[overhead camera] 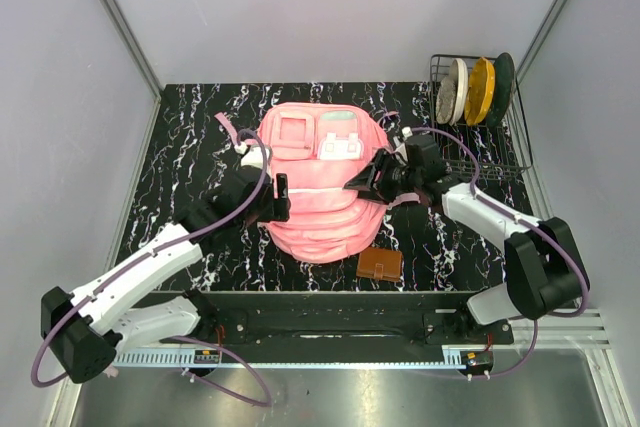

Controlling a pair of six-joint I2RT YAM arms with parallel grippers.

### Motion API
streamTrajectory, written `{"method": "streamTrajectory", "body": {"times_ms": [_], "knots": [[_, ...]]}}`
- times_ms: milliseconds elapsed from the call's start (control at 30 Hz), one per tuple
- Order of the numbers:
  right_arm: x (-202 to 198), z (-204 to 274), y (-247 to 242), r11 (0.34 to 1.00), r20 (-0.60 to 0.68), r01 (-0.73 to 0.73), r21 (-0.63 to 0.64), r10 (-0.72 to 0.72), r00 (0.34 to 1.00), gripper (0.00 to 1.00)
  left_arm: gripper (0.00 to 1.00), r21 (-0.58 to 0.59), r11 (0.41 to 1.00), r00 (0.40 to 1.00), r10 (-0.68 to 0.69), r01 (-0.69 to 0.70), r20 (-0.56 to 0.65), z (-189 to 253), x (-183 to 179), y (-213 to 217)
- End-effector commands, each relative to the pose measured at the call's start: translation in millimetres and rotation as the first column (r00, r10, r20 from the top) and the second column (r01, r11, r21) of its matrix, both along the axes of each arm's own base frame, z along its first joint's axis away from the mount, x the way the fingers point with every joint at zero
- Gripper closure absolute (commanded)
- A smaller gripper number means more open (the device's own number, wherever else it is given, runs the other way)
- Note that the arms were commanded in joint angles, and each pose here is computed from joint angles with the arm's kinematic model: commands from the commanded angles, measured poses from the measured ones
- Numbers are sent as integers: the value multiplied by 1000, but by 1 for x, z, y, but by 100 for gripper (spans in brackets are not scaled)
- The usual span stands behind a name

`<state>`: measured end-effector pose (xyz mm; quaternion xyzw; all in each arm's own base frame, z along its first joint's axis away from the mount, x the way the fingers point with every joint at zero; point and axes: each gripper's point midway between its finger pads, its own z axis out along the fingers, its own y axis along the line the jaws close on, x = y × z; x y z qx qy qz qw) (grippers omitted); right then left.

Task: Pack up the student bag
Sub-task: Unzip the student bag at the center of the board.

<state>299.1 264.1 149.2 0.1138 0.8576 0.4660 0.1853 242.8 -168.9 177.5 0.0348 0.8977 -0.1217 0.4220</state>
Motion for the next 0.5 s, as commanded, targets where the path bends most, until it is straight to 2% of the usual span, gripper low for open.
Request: {"method": "streamTrajectory", "body": {"times_ms": [0,200,267,333,467], "knots": [[-11,47,8,990,60,-31,136,23,998,49,28,-31,997,996,-66,68,55,21,8,-22],[-12,58,15,976,66,-56,209,43,997,73,28,-22,992,990,-121,123,76,26,10,-38],[-12,60,16,975,61,-58,216,46,997,71,27,-25,989,986,-143,145,89,30,10,-43],[-11,58,14,977,59,-49,206,37,998,64,26,-19,983,977,-182,185,107,34,11,-51],[-11,57,13,980,66,-41,192,29,997,69,26,-15,949,939,-308,314,151,40,7,-74]]}}
